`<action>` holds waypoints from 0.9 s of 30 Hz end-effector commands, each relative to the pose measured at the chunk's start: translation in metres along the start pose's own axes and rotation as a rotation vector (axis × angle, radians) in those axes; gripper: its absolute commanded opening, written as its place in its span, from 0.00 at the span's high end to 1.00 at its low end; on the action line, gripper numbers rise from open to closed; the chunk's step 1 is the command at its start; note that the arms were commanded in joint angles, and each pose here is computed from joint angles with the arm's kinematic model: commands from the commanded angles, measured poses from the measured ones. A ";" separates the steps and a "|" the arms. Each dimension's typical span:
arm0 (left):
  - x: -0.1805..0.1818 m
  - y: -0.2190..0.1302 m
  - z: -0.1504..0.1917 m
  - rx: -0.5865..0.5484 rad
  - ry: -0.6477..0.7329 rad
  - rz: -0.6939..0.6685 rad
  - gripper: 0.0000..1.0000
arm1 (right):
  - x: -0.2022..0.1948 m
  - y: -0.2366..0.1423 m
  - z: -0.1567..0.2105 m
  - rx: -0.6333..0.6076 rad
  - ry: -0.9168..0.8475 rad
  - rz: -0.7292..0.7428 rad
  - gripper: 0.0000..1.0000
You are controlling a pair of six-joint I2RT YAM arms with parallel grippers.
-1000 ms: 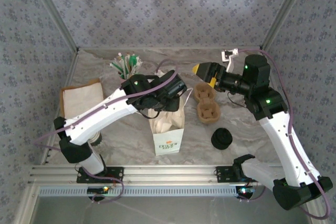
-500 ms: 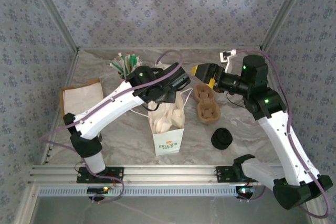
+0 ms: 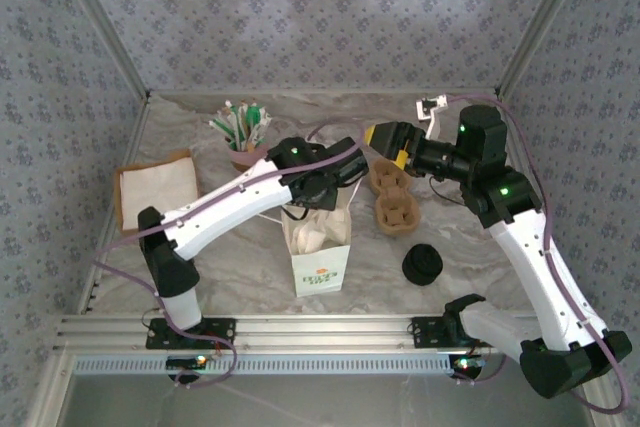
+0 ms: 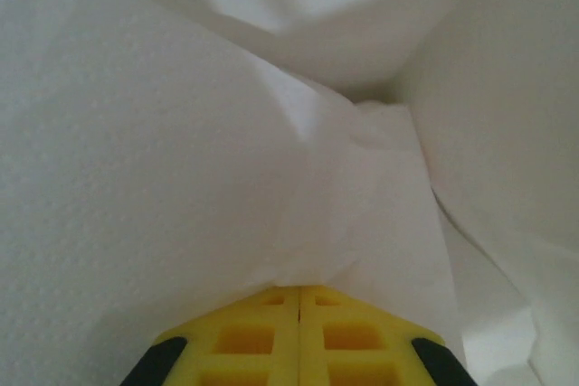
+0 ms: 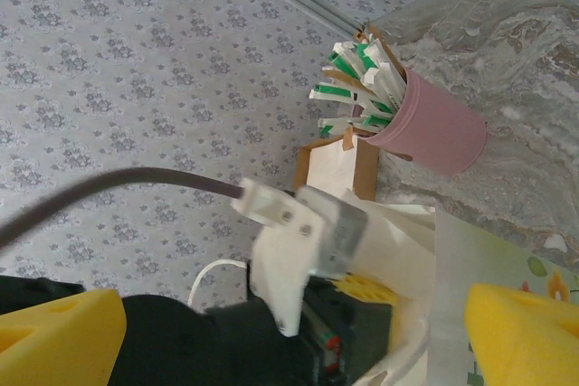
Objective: Pack the takeout coffee
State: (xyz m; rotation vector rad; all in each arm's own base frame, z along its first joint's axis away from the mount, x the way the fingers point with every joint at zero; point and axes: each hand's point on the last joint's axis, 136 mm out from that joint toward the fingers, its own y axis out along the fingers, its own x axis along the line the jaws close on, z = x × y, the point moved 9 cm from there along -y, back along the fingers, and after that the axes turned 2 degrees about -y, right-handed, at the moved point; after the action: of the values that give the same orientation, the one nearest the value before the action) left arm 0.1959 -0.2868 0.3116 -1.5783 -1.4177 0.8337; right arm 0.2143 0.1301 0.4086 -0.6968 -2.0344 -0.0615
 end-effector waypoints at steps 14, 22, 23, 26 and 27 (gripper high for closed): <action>-0.002 -0.032 -0.012 -0.043 -0.038 0.130 0.81 | 0.002 0.001 0.001 0.013 -0.026 -0.027 0.02; 0.013 -0.069 -0.026 -0.132 -0.018 0.086 0.71 | 0.000 0.002 0.001 0.015 -0.024 -0.023 0.02; 0.015 -0.068 -0.027 -0.134 -0.019 0.072 0.71 | 0.000 0.002 0.001 0.015 -0.022 -0.022 0.02; 0.016 -0.058 -0.029 -0.125 -0.016 0.048 0.70 | -0.001 0.002 0.001 0.014 -0.022 -0.020 0.02; 0.016 -0.055 -0.030 -0.119 -0.018 0.043 0.70 | -0.002 0.003 0.001 0.014 -0.022 -0.019 0.02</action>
State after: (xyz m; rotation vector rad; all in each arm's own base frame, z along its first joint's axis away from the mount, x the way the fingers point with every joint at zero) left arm 0.1963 -0.2818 0.3833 -1.7735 -1.4507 0.8732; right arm 0.2152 0.1304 0.4072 -0.6973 -2.0305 -0.0585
